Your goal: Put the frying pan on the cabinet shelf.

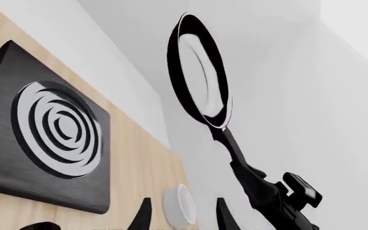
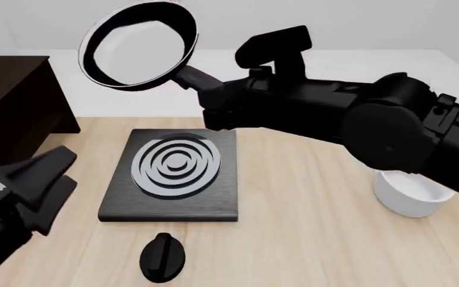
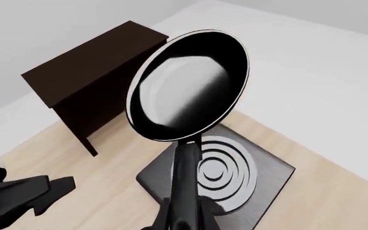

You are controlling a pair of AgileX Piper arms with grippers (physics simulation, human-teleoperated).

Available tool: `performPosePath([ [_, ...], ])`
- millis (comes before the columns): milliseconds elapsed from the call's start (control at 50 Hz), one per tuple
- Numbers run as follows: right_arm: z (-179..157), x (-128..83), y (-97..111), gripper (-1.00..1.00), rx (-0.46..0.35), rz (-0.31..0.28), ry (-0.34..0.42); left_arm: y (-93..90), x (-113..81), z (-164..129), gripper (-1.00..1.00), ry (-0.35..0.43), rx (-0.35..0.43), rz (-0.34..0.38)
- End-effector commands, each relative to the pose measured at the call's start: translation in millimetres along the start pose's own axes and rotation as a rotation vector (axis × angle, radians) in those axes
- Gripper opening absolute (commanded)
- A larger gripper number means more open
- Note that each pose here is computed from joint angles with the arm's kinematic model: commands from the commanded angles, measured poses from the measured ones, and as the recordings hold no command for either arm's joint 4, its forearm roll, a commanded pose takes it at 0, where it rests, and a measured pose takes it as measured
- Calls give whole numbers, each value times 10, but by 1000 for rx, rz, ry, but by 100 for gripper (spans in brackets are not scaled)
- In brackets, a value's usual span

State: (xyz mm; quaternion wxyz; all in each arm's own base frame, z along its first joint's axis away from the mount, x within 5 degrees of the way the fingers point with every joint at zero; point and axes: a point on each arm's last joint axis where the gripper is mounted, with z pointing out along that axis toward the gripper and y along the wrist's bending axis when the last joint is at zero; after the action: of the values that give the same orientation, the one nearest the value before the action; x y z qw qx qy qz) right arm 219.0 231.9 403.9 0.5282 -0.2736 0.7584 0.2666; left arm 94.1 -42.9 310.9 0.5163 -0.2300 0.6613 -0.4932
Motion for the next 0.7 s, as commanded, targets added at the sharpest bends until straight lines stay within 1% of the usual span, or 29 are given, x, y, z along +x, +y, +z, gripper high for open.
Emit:
performPosePath([
  [20, 84, -137, 187, -100, -56, 4, -45, 18, 24, 1, 100, 9, 10, -22],
  [120, 165, -131, 260, -100, -75, 0, -42, 8, 17, -19, 100, 3, 20, -41],
  [140, 182, -136, 278, -100, -80, 1, -43, 37, 41, -22, 100, 10, 25, -64],
  [220, 219, -131, 321, -100, -92, 1, -46, 40, 42, -29, 100, 8, 28, -56],
  [260, 239, -112, 354, -100, -101, 1, -44, 42, 42, -32, 100, 6, 29, -64],
  [400, 323, -4, 452, -100, -127, 1, -29, 41, 34, -39, 100, -2, 33, -81],
  [440, 347, 40, 502, -100, -140, -4, -18, 36, 31, -41, 100, -3, 34, -82],
  [460, 378, 82, 547, -100, -150, -15, -3, 36, 31, -42, 100, -3, 34, -84],
  [500, 387, 103, 551, -100, -152, -11, -4, 86, 58, -40, 100, -2, 37, -123],
  [560, 415, 135, 594, -100, -162, -23, 6, 43, 40, -49, 100, -3, 45, -106],
  [620, 430, 154, 603, -100, -165, -17, 4, 60, 54, -47, 100, 3, 43, -103],
  [640, 438, 164, 599, -100, -164, -18, 3, 70, 55, -41, 100, 2, 39, -104],
  [680, 441, 212, 674, -100, -185, -34, 6, 78, 58, -41, 100, 0, 38, -111],
  [700, 439, 218, 669, -100, -185, -24, 1, 74, 58, -47, 100, 1, 43, -119],
])
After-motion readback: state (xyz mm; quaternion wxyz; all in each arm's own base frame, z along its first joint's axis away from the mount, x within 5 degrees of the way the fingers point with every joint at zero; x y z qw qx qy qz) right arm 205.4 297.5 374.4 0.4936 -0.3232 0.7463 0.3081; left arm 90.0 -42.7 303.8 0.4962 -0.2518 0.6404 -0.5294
